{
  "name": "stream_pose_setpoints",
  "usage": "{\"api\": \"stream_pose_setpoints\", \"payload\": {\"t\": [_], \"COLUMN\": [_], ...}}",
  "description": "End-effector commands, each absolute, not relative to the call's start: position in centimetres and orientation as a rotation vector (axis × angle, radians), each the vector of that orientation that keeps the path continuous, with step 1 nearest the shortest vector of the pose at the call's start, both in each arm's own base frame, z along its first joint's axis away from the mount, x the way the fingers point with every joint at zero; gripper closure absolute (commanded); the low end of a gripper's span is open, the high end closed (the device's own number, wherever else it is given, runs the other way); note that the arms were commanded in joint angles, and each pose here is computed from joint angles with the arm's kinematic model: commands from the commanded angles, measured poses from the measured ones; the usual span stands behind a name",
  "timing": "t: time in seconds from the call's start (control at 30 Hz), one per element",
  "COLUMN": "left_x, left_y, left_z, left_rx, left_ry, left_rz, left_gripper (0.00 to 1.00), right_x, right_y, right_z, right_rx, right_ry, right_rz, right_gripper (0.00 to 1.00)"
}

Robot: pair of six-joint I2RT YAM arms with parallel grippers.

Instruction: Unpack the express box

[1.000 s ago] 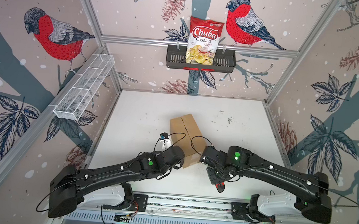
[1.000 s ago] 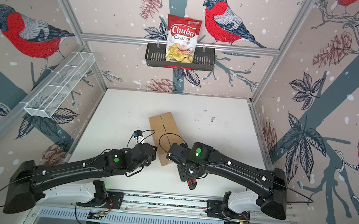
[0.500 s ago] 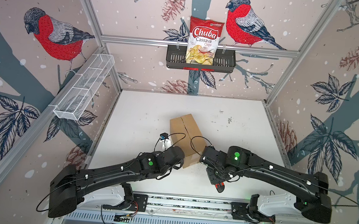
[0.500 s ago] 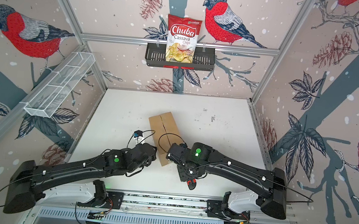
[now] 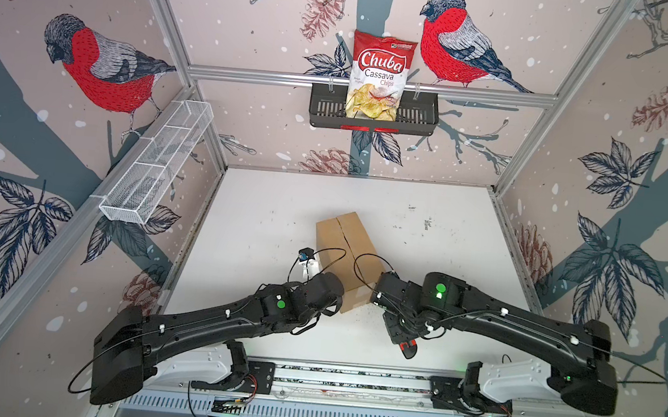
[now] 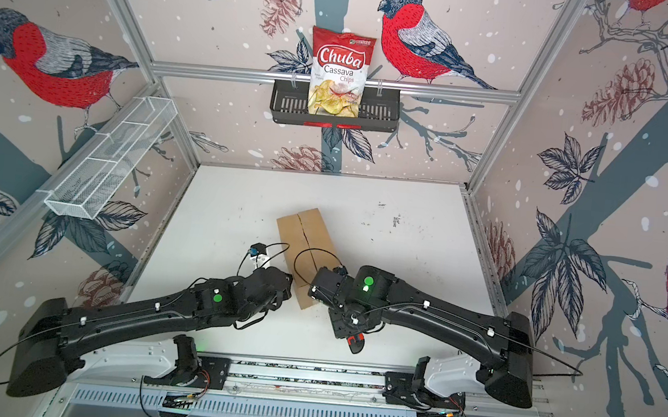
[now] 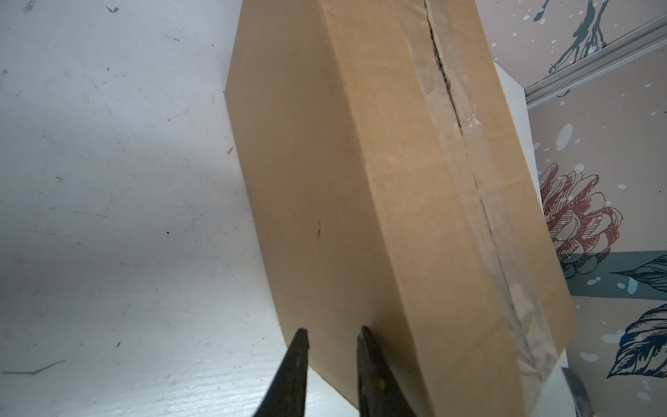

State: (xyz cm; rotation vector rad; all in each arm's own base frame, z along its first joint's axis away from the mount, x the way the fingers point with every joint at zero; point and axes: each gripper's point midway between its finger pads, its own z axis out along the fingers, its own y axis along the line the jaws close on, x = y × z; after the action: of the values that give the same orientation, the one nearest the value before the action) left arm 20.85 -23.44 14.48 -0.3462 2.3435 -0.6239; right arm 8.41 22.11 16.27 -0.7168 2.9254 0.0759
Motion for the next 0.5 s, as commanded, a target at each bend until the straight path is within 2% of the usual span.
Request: {"api": "stream_pose_setpoints", "payload": {"t": [0.0, 0.47], "left_x": [21.07, 21.01], "left_y": [-23.74, -23.68], "left_z": [14.95, 14.99], "left_rx": [-0.353, -0.361], "left_ry": [2.322, 2.318], "left_rz": [-0.647, -0.651], "left_gripper": [0.74, 0.74], "right_x": [8.55, 8.6], "right_y": [22.51, 22.46], "right_z": [16.23, 16.18], "right_rx": [-0.717, -0.725], "right_ry": [2.916, 2.914], "right_rz": [0.088, 0.078], "right_gripper": [0.94, 0.94]}}
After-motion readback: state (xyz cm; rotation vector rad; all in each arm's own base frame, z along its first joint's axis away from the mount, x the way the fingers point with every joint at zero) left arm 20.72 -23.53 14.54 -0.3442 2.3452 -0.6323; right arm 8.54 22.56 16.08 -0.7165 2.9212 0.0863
